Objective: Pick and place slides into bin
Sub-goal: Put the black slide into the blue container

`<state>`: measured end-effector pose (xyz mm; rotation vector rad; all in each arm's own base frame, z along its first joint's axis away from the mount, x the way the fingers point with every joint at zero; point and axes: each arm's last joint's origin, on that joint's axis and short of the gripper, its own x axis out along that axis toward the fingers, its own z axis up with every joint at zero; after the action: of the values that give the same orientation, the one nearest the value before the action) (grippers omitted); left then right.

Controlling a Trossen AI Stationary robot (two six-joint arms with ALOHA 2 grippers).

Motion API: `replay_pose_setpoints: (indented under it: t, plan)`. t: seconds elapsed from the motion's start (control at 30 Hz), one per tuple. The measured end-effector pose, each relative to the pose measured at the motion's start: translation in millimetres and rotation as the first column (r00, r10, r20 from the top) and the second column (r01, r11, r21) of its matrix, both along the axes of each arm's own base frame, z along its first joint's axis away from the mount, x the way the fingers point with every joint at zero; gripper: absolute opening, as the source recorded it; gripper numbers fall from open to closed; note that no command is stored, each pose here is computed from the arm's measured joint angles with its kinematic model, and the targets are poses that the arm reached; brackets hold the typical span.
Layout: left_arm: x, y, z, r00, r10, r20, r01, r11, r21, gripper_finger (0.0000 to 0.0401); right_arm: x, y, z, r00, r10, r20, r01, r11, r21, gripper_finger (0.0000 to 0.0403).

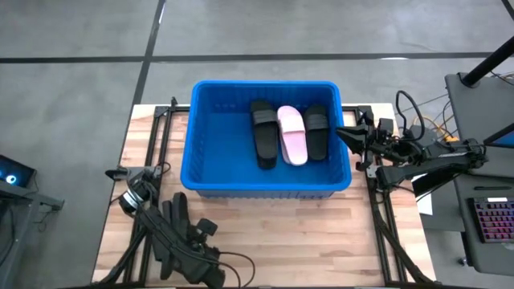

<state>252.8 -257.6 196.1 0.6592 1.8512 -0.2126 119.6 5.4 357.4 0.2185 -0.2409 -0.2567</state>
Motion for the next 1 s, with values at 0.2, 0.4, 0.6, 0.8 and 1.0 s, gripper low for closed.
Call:
replay_pose_setpoints:
  t: [0.2,0.4,0.6,0.8,1.0]
  plan:
    - [16.6,-2.9,23.4,0.994,0.007,0.111,-0.002,0.999,-0.047,0.0002,0.0,0.0,0.0,1.000,0.000,0.000,0.000,1.000,0.000,0.0052]
    - [39.8,-2.6,58.4,0.963,0.068,0.262,-0.031,0.989,-0.143,0.0001,-0.1,0.0,0.1,1.000,0.000,0.001,0.000,1.000,0.000,0.0052]
    - [62.6,3.1,99.3,0.895,0.190,0.403,-0.075,0.956,-0.284,0.0001,-0.1,0.0,0.2,1.000,0.000,0.003,0.000,1.000,0.000,0.0052]
    - [91.2,22.0,147.5,0.749,0.337,0.570,-0.074,0.898,-0.433,0.0001,-0.1,0.0,0.2,1.000,0.000,0.002,0.000,1.000,0.000,0.0052]
    - [112.9,46.3,195.0,0.518,0.439,0.734,0.049,0.841,-0.538,0.0001,-0.4,-0.1,0.3,1.000,0.001,0.005,-0.001,1.000,0.007,0.0052]
